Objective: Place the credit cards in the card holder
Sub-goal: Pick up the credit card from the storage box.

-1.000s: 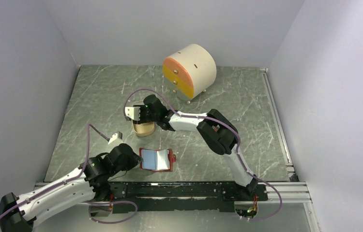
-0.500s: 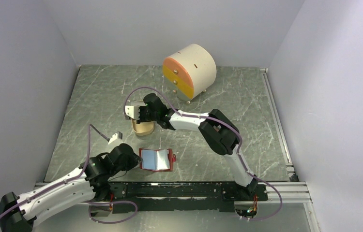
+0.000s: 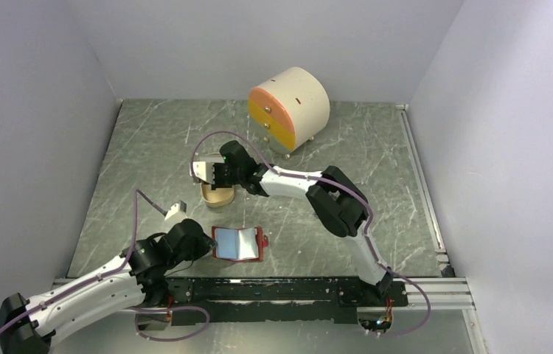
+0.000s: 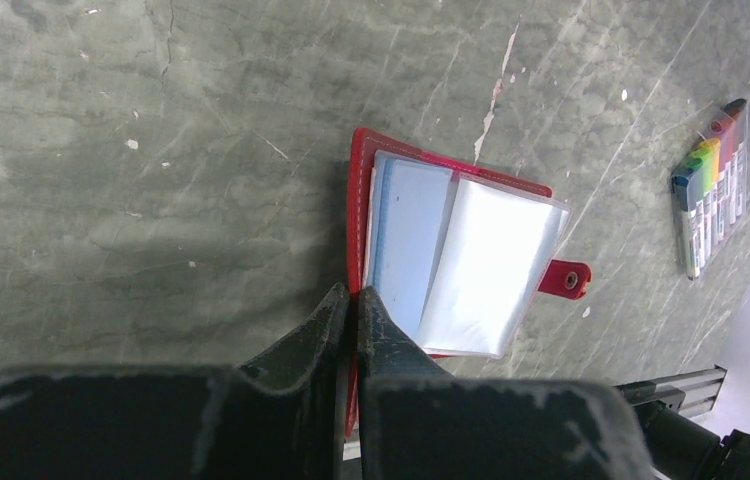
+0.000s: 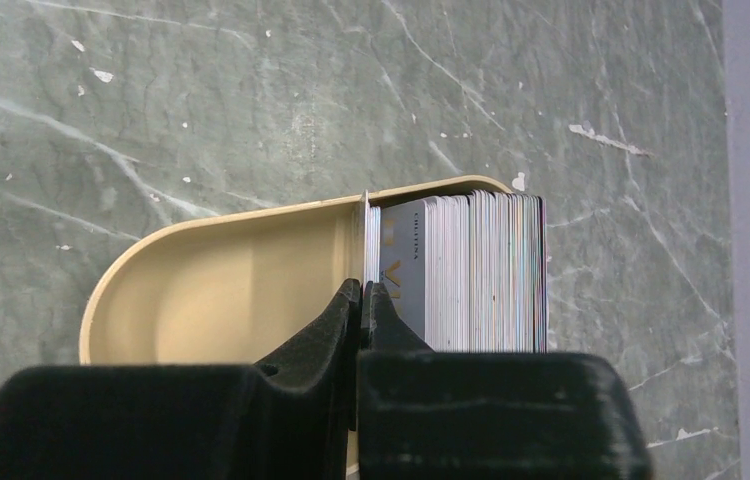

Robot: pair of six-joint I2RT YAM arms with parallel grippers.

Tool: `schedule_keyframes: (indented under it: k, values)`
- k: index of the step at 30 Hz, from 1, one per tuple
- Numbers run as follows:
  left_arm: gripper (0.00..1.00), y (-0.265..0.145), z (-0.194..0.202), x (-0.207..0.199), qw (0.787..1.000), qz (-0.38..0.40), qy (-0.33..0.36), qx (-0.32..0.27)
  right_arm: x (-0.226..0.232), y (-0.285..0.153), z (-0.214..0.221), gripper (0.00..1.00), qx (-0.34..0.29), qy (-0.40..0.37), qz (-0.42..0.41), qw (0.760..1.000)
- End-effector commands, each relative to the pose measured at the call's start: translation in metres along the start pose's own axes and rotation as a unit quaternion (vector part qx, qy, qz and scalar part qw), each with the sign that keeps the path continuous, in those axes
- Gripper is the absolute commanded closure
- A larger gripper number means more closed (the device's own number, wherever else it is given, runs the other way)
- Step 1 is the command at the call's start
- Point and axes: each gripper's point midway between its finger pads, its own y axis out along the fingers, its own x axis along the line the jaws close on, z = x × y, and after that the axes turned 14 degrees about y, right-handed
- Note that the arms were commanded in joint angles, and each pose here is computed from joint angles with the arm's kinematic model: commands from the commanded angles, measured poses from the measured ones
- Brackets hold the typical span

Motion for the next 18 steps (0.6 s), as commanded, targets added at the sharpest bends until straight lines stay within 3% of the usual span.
schedule_keyframes:
  k: [1, 11, 18]
  values:
    - [0.91, -0.003, -0.006, -0.003, 1.0, -0.001, -0.003, -0.009, -0.015, -0.016, -0.021, 1.0, -0.027, 0.007, 0.01, 1.0]
    - [0.91, -0.003, -0.005, -0.004, 1.0, 0.001, -0.003, -0.007, -0.035, -0.016, -0.025, 1.0, -0.054, 0.081, -0.008, 0.995]
    - [0.91, -0.004, -0.006, -0.004, 1.0, -0.002, -0.001, -0.008, -0.034, -0.007, -0.012, 0.97, -0.035, 0.12, -0.03, 0.992]
